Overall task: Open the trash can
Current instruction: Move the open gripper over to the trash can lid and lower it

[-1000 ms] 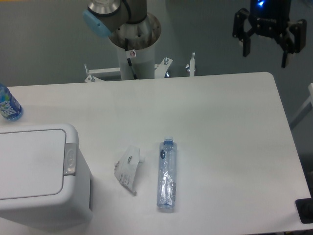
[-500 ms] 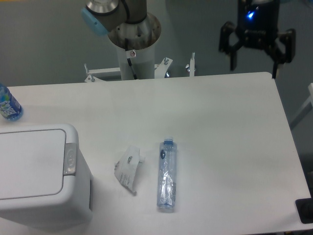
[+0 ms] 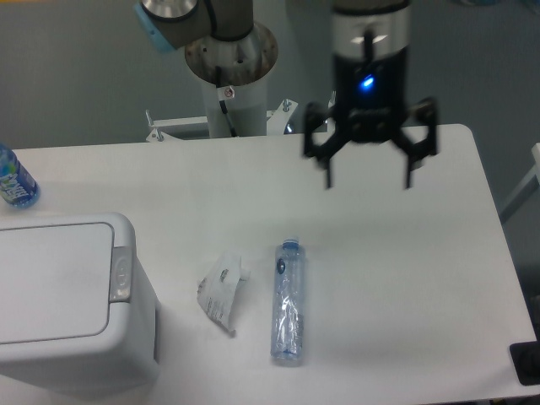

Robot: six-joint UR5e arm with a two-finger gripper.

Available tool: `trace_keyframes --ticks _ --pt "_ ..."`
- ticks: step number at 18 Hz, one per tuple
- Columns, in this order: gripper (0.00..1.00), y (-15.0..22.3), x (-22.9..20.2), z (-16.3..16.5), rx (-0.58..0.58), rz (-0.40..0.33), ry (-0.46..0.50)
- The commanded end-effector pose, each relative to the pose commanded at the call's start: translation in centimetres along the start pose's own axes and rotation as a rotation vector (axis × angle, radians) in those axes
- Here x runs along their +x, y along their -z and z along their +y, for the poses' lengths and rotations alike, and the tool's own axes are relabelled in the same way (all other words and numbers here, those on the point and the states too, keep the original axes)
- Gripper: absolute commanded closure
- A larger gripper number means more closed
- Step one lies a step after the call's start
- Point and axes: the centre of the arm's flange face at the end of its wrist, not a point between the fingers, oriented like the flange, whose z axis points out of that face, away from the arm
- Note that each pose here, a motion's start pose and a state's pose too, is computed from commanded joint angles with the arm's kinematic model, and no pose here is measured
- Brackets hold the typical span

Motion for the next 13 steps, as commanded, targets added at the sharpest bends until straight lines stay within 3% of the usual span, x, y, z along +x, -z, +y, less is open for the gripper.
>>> trace_keyframes --ticks 5,13 --pt "0.00 -2.5 3.4 -0.5 -0.007 0.126 0.062" --pt "0.00 -6.0 9.3 -1.3 -0.020 0.173 0.016"
